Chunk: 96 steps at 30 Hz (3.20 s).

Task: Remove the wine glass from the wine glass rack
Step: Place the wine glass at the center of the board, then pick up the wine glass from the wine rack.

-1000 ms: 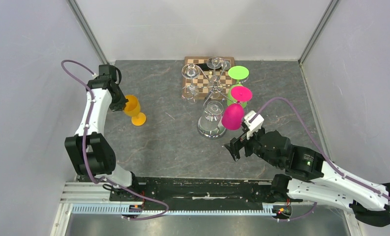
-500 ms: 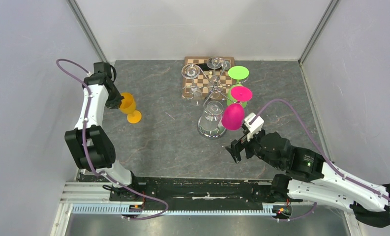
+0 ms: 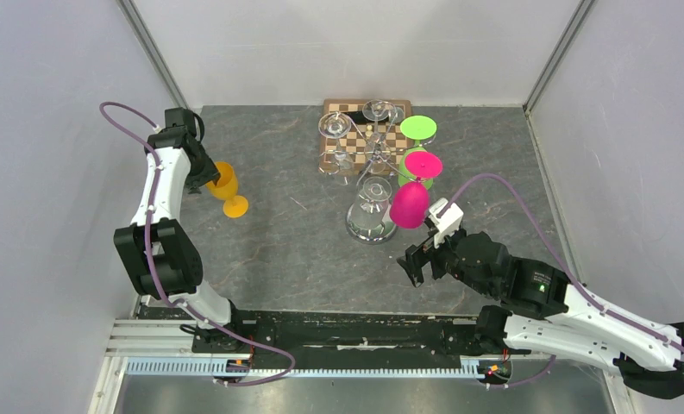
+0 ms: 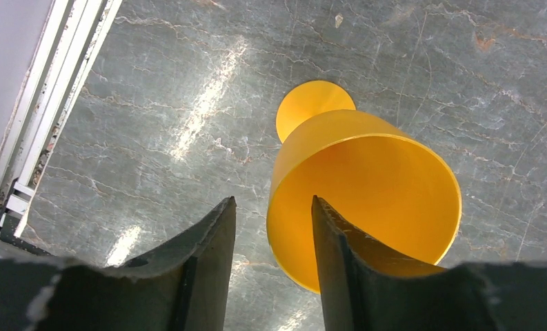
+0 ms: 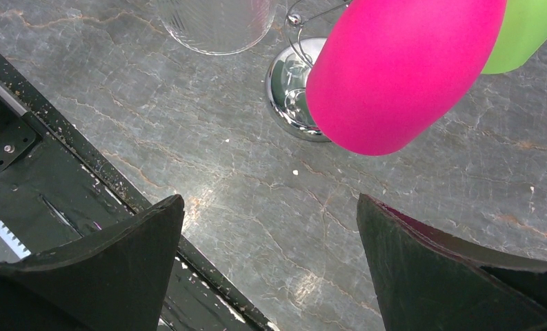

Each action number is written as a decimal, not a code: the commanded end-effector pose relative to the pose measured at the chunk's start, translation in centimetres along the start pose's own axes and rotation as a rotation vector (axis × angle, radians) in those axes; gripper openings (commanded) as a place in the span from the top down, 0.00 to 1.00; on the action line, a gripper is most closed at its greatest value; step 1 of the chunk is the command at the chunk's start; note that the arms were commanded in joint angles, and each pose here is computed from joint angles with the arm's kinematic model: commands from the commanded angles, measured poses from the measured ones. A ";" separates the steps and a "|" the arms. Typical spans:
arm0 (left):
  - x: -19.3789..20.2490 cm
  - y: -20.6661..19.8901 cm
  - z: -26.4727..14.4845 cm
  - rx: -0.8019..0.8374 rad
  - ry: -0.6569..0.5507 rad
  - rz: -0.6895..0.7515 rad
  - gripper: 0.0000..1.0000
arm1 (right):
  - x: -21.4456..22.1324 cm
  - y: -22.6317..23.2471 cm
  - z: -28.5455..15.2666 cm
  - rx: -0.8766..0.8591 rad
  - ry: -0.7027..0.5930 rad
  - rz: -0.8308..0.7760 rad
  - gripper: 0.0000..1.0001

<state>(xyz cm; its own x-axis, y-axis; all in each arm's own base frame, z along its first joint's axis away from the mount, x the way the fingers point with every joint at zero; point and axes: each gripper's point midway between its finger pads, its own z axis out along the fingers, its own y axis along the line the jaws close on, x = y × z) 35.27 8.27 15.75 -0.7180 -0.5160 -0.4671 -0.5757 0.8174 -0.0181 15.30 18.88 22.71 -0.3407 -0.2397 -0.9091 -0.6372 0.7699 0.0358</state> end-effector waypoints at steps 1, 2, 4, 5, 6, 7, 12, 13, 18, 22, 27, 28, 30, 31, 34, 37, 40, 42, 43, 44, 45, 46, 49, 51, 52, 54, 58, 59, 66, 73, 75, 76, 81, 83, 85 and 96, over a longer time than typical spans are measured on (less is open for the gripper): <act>-1.9 -0.1 -1.8 0.027 -0.076 0.012 0.47 | -2.1 -0.3 -0.6 0.022 -0.040 0.042 0.02; -1.9 -0.1 -2.2 0.032 -0.083 0.008 0.43 | -2.1 -0.4 -0.6 0.032 -0.038 0.046 0.02; -2.0 -0.1 -3.0 0.045 -0.101 0.002 0.40 | -2.1 -0.5 -0.7 0.039 -0.032 0.048 0.02; -2.0 -0.1 -3.4 0.053 -0.107 -0.001 0.37 | -2.1 -0.5 -0.7 0.041 -0.031 0.051 0.02; -1.8 -0.2 -3.7 0.061 -0.111 -0.004 0.30 | -2.2 -0.6 -0.8 0.044 -0.033 0.053 0.02; -1.7 -0.2 -4.1 0.073 -0.115 -0.009 0.29 | -2.3 -0.7 -0.8 0.049 -0.035 0.055 0.02; -0.6 -0.7 -5.8 0.146 -0.138 -0.027 0.28 | -3.1 -2.1 -1.4 0.139 -0.049 0.112 0.02; -0.3 -0.8 -6.1 0.164 -0.139 -0.031 0.28 | -3.1 -2.6 -1.6 0.166 -0.044 0.122 0.02; 1.4 -1.7 -7.7 0.261 -0.158 -0.033 0.22 | -3.1 -3.8 -2.5 0.235 -0.029 0.155 0.02; 2.8 -2.6 -9.5 0.323 -0.177 0.005 0.21 | -4.2 -3.2 -3.5 0.193 -0.030 0.171 0.02; 5.2 -4.3 -11.2 0.407 -0.184 0.067 0.22 | -5.2 -3.5 -5.0 0.198 -0.011 0.166 0.02; 5.7 -4.8 -11.5 0.424 -0.187 0.086 0.23 | -5.3 -3.6 -5.2 0.196 -0.009 0.160 0.02; 7.0 -6.0 -12.1 0.462 -0.185 0.140 0.24 | -5.6 -3.6 -5.5 0.193 -0.010 0.150 0.02; 7.6 -6.4 -12.2 0.474 -0.181 0.157 0.24 | -5.9 -3.8 -5.6 0.200 -0.016 0.153 0.02; 9.3 -7.9 -13.1 0.528 -0.180 0.218 0.25 | -7.2 -4.4 -6.3 0.226 -0.054 0.157 0.02; 11.1 -9.6 -14.1 0.590 -0.175 0.278 0.25 | -9.0 -5.4 -7.2 0.276 -0.100 0.162 0.02; 12.9 -11.0 -14.8 0.654 -0.162 0.331 0.25 | -11.3 -5.9 -7.9 0.301 -0.142 0.143 0.02; 14.0 -11.8 -15.0 0.701 -0.144 0.361 0.26 | -12.7 -6.3 -8.4 0.321 -0.163 0.118 0.02; 14.5 -12.1 -15.2 0.724 -0.136 0.376 0.26 | -13.3 -6.4 -8.5 0.333 -0.167 0.104 0.02; 15.0 -12.3 -15.3 0.737 -0.127 0.392 0.26 | -14.0 -6.7 -8.7 0.354 -0.175 0.095 0.02; 15.3 -12.5 -15.4 0.749 -0.127 0.403 0.26 | -14.6 -6.9 -8.7 0.370 -0.177 0.089 0.02; 15.8 -12.6 -15.5 0.760 -0.122 0.420 0.26 | -15.3 -7.0 -8.9 0.380 -0.187 0.093 0.02; 16.8 -12.7 -15.6 0.781 -0.111 0.454 0.26 | -17.2 -6.5 -8.6 0.379 -0.197 0.091 0.02; 17.6 -12.9 -15.5 0.808 -0.092 0.471 0.27 | -18.3 -6.2 -8.0 0.396 -0.193 0.082 0.02; 18.1 -13.0 -15.5 0.823 -0.083 0.477 0.27 | -18.9 -6.1 -7.8 0.405 -0.190 0.081 0.02; 18.9 -13.0 -15.3 0.843 -0.063 0.491 0.28 | -20.3 -5.8 -7.5 0.411 -0.194 0.086 0.02; 20.2 -13.1 -15.4 0.891 -0.041 0.519 0.28 | -22.5 -6.4 -6.3 0.430 -0.184 0.098 0.02; 20.5 -13.1 -15.6 0.908 -0.035 0.530 0.29 | -22.9 -6.7 -5.9 0.426 -0.176 0.104 0.02; 21.6 -12.9 -16.7 0.982 -0.032 0.556 0.29 | -21.9 -12.5 -2.4 0.428 -0.107 0.255 0.04; 23.6 -13.0 -17.3 1.087 0.013 0.547 0.30 | -19.5 -15.1 -1.1 0.298 -0.140 0.430 0.07; 24.2 -13.0 -16.9 1.097 0.043 0.553 0.30 | -18.9 -15.2 -0.8 0.237 -0.148 0.482 0.09; 24.5 -13.1 -16.7 1.099 0.052 0.554 0.30 | -18.7 -15.4 -0.8 0.219 -0.161 0.506 0.10; 24.9 -12.9 -16.6 1.123 0.044 0.566 0.30 | -17.5 -14.5 0.2 0.065 -0.193 0.630 0.13; 25.2 -12.9 -16.5 1.128 0.051 0.572 0.30 | -17.2 -13.8 0.4 0.002 -0.215 0.681 0.13; 25.5 -12.8 -16.3 1.130 0.060 0.575 0.31 | -17.0 -13.0 0.7 -0.064 -0.238 0.722 0.15; 26.1 -12.7 -15.6 1.128 0.082 0.575 0.31 | -16.4 -11.4 1.3 -0.189 -0.269 0.821 0.25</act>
<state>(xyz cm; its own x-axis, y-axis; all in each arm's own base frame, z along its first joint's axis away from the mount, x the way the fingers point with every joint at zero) 17.55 -18.99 16.89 -0.8190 0.0008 -0.5738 0.4104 0.6997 -0.5848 29.74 13.91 34.27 -0.6024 0.4928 -0.6279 -0.2879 0.5995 0.7468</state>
